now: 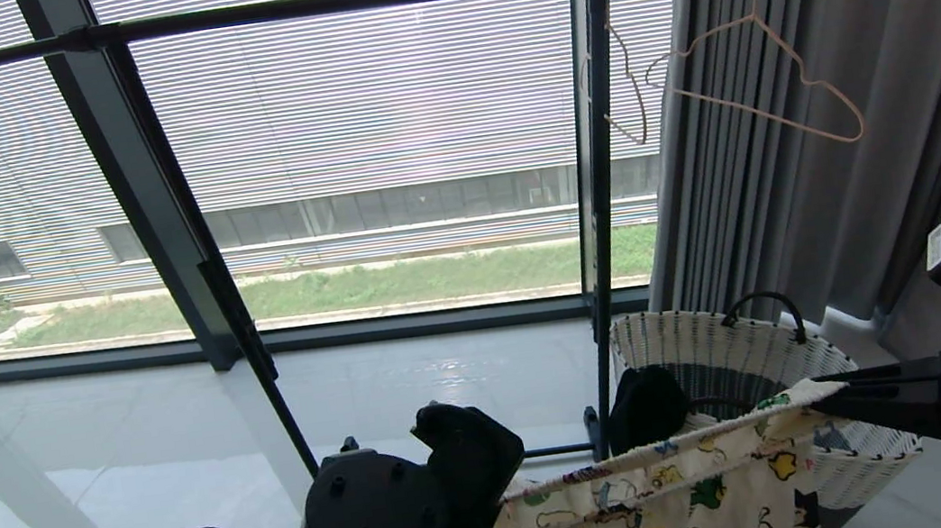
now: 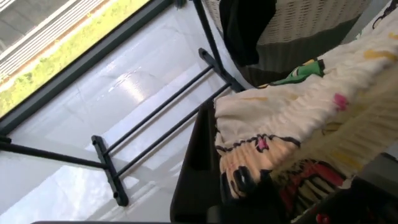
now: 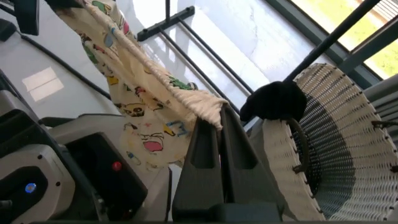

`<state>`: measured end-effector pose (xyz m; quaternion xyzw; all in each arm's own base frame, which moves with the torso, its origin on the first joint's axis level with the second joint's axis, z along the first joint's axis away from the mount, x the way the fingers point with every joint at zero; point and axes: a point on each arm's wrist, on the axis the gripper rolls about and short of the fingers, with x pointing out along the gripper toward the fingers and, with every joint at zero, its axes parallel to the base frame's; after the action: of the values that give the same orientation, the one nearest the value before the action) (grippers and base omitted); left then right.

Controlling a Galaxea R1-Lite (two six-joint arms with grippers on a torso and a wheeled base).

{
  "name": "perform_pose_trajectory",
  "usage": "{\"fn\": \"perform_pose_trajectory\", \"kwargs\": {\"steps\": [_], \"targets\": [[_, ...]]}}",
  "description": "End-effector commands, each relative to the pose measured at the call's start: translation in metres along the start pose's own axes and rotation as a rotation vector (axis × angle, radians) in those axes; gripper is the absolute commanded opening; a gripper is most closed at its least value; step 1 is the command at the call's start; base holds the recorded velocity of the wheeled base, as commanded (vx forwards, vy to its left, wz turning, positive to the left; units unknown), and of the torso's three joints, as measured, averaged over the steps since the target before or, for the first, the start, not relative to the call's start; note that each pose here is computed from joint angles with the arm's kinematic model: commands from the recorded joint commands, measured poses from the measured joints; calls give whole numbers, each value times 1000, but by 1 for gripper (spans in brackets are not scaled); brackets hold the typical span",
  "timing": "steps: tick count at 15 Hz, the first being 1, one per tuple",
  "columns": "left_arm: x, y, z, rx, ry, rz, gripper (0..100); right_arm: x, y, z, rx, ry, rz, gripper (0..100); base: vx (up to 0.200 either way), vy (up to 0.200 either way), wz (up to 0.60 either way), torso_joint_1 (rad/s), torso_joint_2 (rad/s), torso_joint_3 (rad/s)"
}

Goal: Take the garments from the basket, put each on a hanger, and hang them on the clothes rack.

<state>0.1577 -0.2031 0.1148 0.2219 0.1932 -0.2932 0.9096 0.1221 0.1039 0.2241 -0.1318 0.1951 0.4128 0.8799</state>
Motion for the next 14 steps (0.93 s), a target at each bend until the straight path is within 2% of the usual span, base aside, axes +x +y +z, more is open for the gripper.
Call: {"fn": "perform_pose_trajectory", "kwargs": {"steps": [1, 2, 5, 8, 11, 14], "targets": [[-13, 27, 30, -50, -52, 60, 0, 2, -1, 9, -6, -22, 0, 0, 0, 0, 0, 0, 0, 0], [-21, 37, 48, -57, -49, 40, 0, 0, -2, 19, -11, -55, -5, 0, 0, 0, 0, 0, 0, 0], [-52, 68, 102, -81, -70, -128, 0, 2, -9, 51, -18, -127, -30, 0, 0, 0, 0, 0, 0, 0], [-78, 98, 147, -110, -104, -173, 0, 9, -17, 83, -27, -189, -50, 0, 0, 0, 0, 0, 0, 0], [-96, 119, 161, -137, -128, -230, 0, 6, -25, 106, -26, -235, -83, 0, 0, 0, 0, 0, 0, 0], [-109, 127, 170, -145, -186, -215, 0, -6, -34, 119, -18, -263, -125, 0, 0, 0, 0, 0, 0, 0]]}}
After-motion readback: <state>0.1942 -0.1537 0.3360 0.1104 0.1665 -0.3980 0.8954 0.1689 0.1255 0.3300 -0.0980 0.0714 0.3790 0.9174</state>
